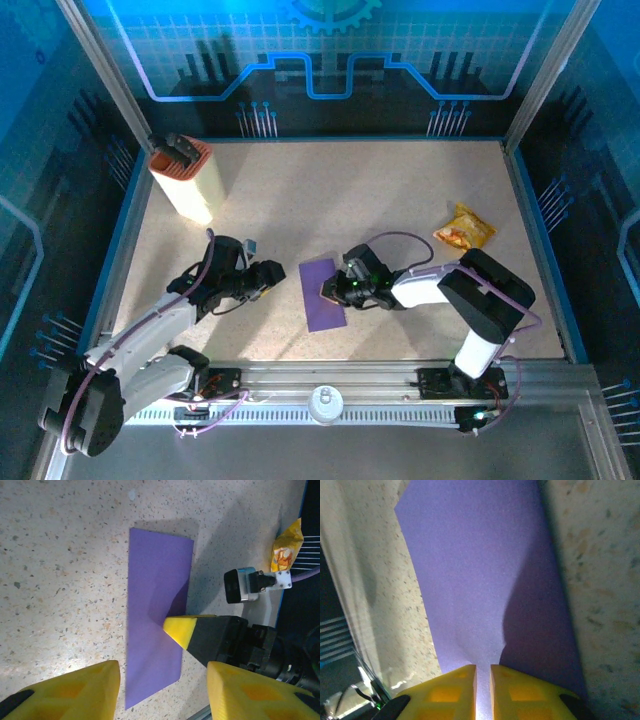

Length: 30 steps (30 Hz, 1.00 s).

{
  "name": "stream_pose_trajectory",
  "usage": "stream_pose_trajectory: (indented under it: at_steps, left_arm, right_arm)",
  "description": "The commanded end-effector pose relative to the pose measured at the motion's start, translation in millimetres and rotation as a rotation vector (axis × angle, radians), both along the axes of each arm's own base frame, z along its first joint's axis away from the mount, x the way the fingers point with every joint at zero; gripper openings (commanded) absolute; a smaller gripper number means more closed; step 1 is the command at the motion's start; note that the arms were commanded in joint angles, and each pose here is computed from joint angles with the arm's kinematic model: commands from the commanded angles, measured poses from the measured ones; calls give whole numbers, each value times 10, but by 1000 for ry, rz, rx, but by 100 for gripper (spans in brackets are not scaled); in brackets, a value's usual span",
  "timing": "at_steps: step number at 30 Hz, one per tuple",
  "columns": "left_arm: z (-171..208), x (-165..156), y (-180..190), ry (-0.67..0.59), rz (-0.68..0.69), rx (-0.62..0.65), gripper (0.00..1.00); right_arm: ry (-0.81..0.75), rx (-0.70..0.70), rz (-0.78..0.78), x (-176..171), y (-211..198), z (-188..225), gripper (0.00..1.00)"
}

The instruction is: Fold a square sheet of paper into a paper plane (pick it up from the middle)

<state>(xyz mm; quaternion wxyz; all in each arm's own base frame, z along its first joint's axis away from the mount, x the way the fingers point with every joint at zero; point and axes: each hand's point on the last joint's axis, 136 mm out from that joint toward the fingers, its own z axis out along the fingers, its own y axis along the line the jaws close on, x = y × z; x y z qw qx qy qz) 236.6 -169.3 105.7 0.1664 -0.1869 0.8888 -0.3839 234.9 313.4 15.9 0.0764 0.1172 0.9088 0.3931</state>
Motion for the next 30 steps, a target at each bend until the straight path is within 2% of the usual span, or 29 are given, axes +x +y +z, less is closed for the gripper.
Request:
stream_pose_trajectory:
  at_steps: [1, 3, 6, 11, 16, 21, 28, 30]
  left_arm:
    - [1, -43, -84, 7, -42, -37, 49]
    - [-7, -47, -113, 13, -58, -46, 48]
    - [-28, -45, -168, 25, -82, -68, 47]
    - [-77, -20, -234, 46, -97, -83, 47]
    - [-94, 18, -323, 65, -115, -78, 47]
    - [-164, 33, -413, 98, -139, -53, 47]
    - [-304, 51, -485, 129, -141, -30, 49]
    - [-361, 42, -516, 145, -147, -32, 50]
  right_arm:
    - [37, 35, -128, -11, 46, -57, 17]
    - [6, 42, -101, 9, 97, 27, 17]
    - [-18, -40, -49, 2, 18, 50, 17]
    - [-75, -92, 79, 11, -27, 209, 19]
    - [-79, -66, 93, 65, -127, 277, 17]
    - [-41, -15, 128, 44, -140, 176, 6]
    - [69, -118, 93, -57, -351, -210, 6]
    - [94, -112, 69, -75, -408, -301, 6]
